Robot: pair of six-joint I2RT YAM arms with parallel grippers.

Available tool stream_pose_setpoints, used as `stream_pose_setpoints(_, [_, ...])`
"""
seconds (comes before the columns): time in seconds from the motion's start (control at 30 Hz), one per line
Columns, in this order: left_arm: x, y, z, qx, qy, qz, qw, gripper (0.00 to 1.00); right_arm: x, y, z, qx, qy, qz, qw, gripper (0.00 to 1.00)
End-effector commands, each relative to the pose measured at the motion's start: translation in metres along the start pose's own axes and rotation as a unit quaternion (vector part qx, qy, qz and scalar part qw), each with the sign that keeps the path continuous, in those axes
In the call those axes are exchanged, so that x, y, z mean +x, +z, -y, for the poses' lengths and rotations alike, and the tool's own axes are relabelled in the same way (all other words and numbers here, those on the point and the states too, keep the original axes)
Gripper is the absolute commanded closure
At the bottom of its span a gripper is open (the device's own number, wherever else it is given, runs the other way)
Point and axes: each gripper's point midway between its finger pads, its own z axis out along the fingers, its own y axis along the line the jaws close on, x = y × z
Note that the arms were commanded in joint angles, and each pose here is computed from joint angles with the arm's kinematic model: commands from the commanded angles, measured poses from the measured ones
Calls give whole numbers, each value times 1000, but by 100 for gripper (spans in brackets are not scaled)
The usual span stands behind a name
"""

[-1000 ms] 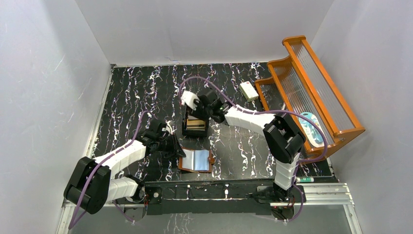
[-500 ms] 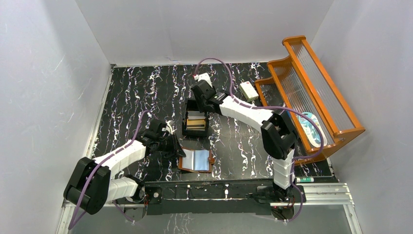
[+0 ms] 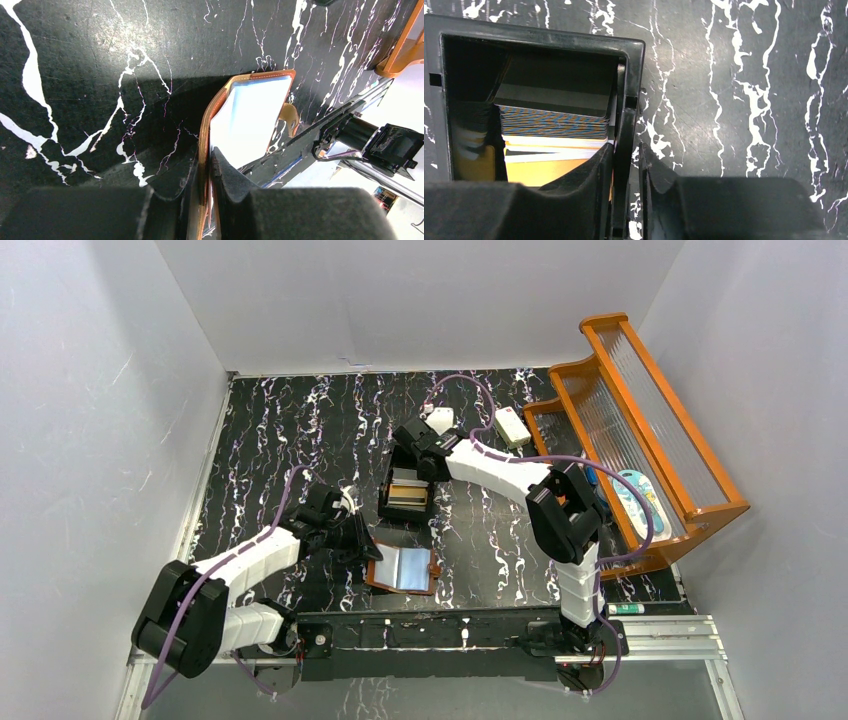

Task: Put the credit cards into the card holder
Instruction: Move the storage box to the center of the board.

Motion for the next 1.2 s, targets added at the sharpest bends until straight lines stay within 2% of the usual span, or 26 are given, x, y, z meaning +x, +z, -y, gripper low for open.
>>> stream_pose_setpoints(0.0, [-1, -1, 8, 15, 7, -2, 1000, 89, 15, -4, 30, 66, 43, -21, 997, 70])
stream_pose_setpoints(0.27, [-8, 1, 20, 38, 5, 4, 999, 90, 34, -22, 44, 74, 84, -53, 992, 81])
stream_pose_setpoints(0.33, [-9, 2, 22, 41, 3, 7, 999, 90, 40, -30, 58, 99, 95, -59, 989, 83])
stream_pose_setpoints(0.4, [-10, 6, 23, 49, -5, 16, 999, 90, 70, -48, 83, 140, 145, -96, 975, 83])
stream_pose_setpoints(0.5, [-10, 10, 28, 62, -8, 10, 998, 90, 101, -63, 91, 151, 194, -126, 961, 83])
stream_pose_setpoints(0.57, [-10, 11, 28, 62, -6, 11, 998, 90, 105, -83, 88, 137, 233, -126, 954, 75])
stream_pose_setpoints(0.63, [-12, 12, 29, 62, -3, 11, 998, 90, 103, -92, 89, 125, 246, -124, 953, 62])
stream_pose_setpoints(0.7, [-17, 14, 29, 57, 1, 16, 998, 90, 91, -101, 101, 102, 220, -89, 966, 47])
stream_pose_setpoints(0.77, [-16, 16, 28, 55, 0, 14, 998, 90, 84, -103, 100, 73, 208, -71, 973, 40])
stream_pose_setpoints(0.93, [-15, 17, 28, 56, -4, 12, 998, 90, 53, -117, 90, -35, 114, 0, 993, 38])
stream_pose_setpoints(0.97, [-15, 16, 28, 57, -5, 12, 998, 90, 40, -126, 81, -82, 85, 30, 993, 38])
stream_pose_setpoints(1.07, [-15, 15, 29, 59, -4, 16, 998, 90, 16, -150, 54, -209, -52, 107, 971, 38])
stream_pose_setpoints(1.13, [-15, 15, 29, 59, -5, 16, 998, 90, 5, -160, 43, -258, -145, 169, 940, 38])
stream_pose_setpoints(1.17, [-14, 15, 29, 59, -6, 15, 998, 90, 0, -159, 43, -254, -195, 192, 928, 37])
